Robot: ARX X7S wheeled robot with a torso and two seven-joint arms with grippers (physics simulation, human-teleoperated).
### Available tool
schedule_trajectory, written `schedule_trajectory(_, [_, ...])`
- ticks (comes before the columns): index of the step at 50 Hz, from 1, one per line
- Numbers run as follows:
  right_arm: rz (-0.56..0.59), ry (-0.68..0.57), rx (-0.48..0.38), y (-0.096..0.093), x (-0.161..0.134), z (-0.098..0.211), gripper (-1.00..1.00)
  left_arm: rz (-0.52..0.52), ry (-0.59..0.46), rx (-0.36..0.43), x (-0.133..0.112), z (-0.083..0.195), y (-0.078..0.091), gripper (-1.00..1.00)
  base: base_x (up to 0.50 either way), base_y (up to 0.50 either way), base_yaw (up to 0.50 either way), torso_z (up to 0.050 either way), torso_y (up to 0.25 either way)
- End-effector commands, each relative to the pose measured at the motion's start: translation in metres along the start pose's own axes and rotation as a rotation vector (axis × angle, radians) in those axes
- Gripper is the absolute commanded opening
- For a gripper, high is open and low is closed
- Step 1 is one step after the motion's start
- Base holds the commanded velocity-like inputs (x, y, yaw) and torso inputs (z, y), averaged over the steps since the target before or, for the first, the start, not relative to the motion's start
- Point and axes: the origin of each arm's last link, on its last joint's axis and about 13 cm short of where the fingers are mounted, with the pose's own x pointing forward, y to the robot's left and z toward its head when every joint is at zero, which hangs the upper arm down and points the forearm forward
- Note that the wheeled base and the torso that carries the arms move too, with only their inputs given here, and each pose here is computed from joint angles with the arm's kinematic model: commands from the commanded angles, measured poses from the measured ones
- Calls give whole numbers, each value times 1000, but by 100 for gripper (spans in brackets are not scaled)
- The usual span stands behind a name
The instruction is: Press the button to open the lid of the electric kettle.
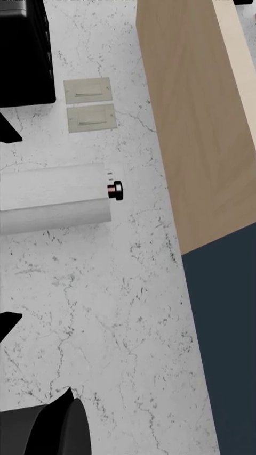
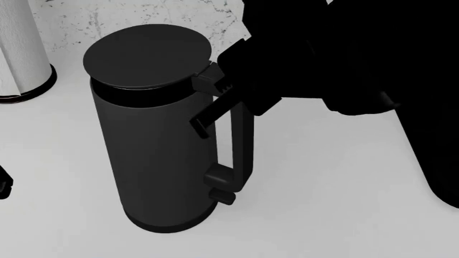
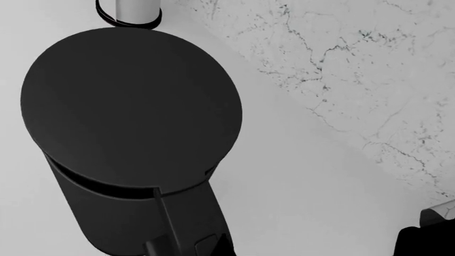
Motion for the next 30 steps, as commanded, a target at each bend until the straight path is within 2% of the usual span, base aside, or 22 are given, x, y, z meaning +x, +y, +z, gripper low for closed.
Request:
schedule_trajectory(1, [12,5,-12,3,5,0,-100,5,-2,1,-1,1,1,100,0,0,0,0,0])
schedule_trajectory(30, [25,38,9,4,18,-14,-100,10,-5,3,-1,1,2,100,1,0,1,0,0])
